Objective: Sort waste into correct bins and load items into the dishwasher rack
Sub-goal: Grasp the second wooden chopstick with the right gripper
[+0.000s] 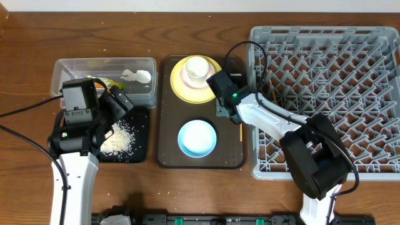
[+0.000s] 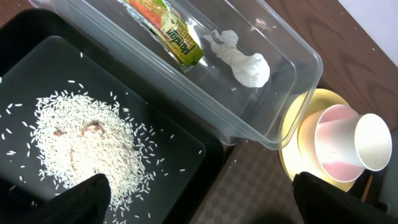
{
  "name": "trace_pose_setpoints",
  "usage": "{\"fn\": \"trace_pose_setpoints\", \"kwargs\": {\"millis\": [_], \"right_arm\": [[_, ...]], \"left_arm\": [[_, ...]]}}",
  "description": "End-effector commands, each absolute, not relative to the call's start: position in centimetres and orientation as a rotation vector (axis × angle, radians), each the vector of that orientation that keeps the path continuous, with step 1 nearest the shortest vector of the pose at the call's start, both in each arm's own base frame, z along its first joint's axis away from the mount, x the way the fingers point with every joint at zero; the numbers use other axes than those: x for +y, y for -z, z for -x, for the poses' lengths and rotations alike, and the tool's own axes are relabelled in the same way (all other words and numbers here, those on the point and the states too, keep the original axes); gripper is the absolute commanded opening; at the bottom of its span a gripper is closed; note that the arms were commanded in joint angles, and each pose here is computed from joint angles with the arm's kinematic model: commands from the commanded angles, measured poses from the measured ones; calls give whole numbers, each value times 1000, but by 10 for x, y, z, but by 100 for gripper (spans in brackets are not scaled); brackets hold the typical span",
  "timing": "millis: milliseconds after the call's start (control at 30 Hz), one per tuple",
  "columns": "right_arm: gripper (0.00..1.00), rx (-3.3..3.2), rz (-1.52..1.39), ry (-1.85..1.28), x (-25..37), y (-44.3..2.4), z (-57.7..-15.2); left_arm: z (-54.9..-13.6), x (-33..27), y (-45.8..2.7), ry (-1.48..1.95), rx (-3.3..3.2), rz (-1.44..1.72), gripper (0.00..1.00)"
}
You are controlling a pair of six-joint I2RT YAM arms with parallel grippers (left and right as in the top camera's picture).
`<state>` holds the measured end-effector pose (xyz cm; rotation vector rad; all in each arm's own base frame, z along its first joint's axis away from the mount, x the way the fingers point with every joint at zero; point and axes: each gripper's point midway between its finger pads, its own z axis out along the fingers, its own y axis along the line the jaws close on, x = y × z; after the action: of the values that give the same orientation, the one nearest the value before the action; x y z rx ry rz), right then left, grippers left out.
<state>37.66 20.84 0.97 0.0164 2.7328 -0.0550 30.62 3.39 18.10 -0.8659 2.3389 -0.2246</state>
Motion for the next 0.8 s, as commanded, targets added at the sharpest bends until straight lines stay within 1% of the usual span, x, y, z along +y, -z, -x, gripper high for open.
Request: {"fn": "trace_pose_setpoints", "kwargs": {"millis": [0,433,667,767], "right_arm": [[51,2690,-10,36,210,-28,-386],[54,2734,-86,100,191,-17,-375],[53,2775,-62,6,204,-9,-366],[51,2779,-45,-30,212,-9,-364]], "left_arm": [[-307,37,-185,214,2323,885,96],[-307,37,-185,215,2323,885,96],[-307,37,-185,215,2323,885,96],[-307,37,-185,215,2323,885,96]]}}
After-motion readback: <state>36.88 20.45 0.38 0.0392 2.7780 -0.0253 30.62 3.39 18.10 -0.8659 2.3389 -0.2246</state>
